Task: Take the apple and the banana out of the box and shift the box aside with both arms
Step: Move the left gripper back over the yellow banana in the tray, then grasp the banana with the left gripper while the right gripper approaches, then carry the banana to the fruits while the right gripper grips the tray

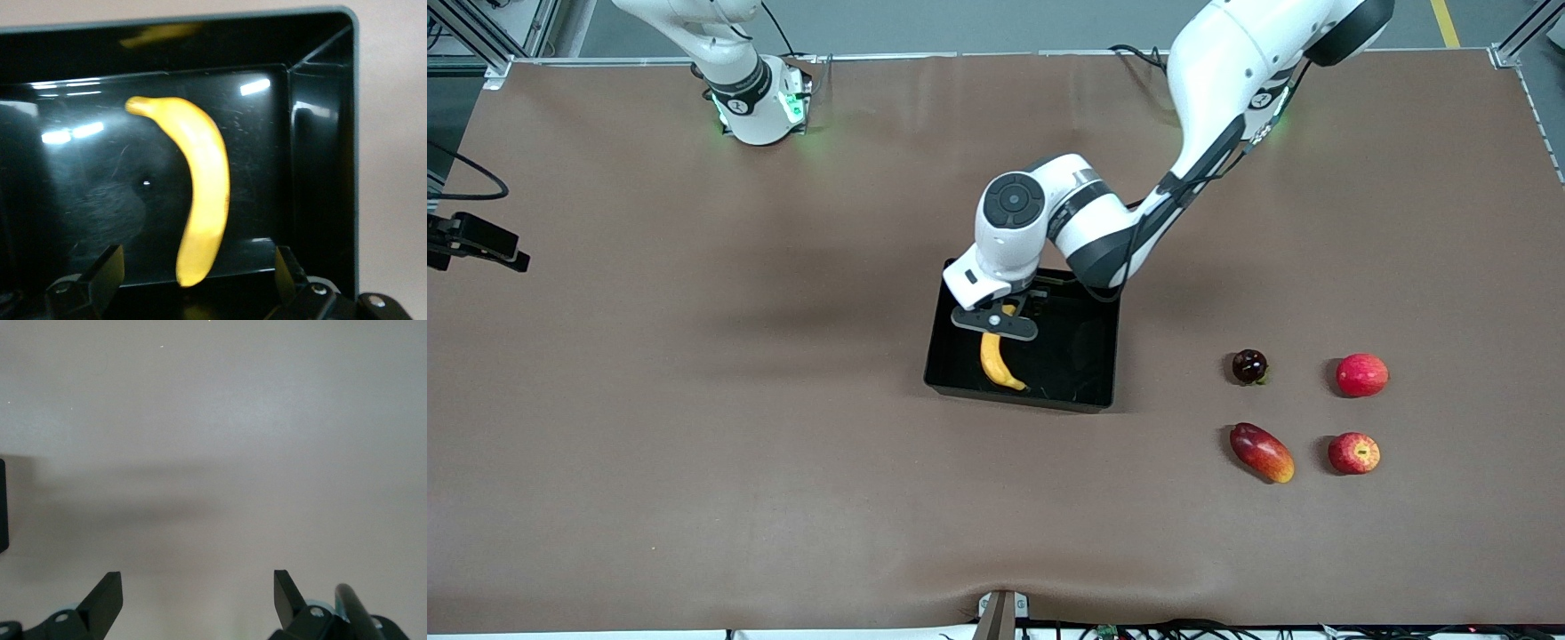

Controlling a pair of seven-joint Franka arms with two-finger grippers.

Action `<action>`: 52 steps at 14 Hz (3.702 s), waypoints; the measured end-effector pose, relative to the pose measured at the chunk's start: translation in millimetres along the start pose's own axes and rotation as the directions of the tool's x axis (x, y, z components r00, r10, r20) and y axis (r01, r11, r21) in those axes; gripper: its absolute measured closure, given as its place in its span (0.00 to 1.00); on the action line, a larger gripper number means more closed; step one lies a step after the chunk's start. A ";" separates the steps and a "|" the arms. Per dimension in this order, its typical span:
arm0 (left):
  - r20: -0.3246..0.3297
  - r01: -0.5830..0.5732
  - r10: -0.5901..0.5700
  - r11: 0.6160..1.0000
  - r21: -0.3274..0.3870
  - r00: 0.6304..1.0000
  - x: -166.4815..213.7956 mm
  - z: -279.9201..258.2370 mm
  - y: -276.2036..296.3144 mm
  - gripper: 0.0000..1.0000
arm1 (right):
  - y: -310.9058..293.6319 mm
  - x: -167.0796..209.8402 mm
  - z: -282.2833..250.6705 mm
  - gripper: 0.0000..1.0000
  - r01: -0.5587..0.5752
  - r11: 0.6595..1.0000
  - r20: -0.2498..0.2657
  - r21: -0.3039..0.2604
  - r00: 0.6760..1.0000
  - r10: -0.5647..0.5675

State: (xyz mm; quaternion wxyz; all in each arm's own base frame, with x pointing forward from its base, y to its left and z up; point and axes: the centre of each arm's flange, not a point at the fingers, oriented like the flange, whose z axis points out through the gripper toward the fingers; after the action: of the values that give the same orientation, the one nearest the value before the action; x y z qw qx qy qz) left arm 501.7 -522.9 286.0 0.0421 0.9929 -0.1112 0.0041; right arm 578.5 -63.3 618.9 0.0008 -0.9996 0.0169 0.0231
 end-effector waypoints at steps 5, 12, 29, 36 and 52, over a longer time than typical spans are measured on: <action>-0.013 -0.026 0.026 0.999 0.021 1.000 0.3 35.8 -1.4 0.00 | 0.0 0.1 0.1 0.00 0.000 1.000 0.000 0.000 1.000 0.000; -0.036 0.030 -0.030 0.999 -0.021 0.999 5.9 68.9 -6.1 0.00 | 0.1 2.0 3.7 0.00 0.000 1.000 0.007 0.001 1.000 0.000; -0.048 0.083 -0.082 0.996 0.021 0.995 -2.6 114.6 -2.9 0.29 | 1.7 24.9 63.8 0.00 -0.001 1.000 0.131 0.010 0.991 -0.001; -0.098 0.093 -0.091 0.996 0.009 0.991 14.4 87.4 -7.8 0.64 | -30.2 35.9 73.7 0.00 0.051 0.999 0.110 0.016 0.993 -0.053; -0.120 0.311 -0.305 0.950 0.028 0.945 60.5 -113.2 -99.4 0.64 | -240.4 68.2 182.8 0.00 0.025 0.986 0.123 0.165 0.991 -0.046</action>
State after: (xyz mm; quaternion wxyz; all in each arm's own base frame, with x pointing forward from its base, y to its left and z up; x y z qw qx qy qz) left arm 582.9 -430.1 391.6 0.0253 0.9969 0.0480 0.0567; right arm 646.3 175.1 433.3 0.0839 -0.9928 0.0010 0.0849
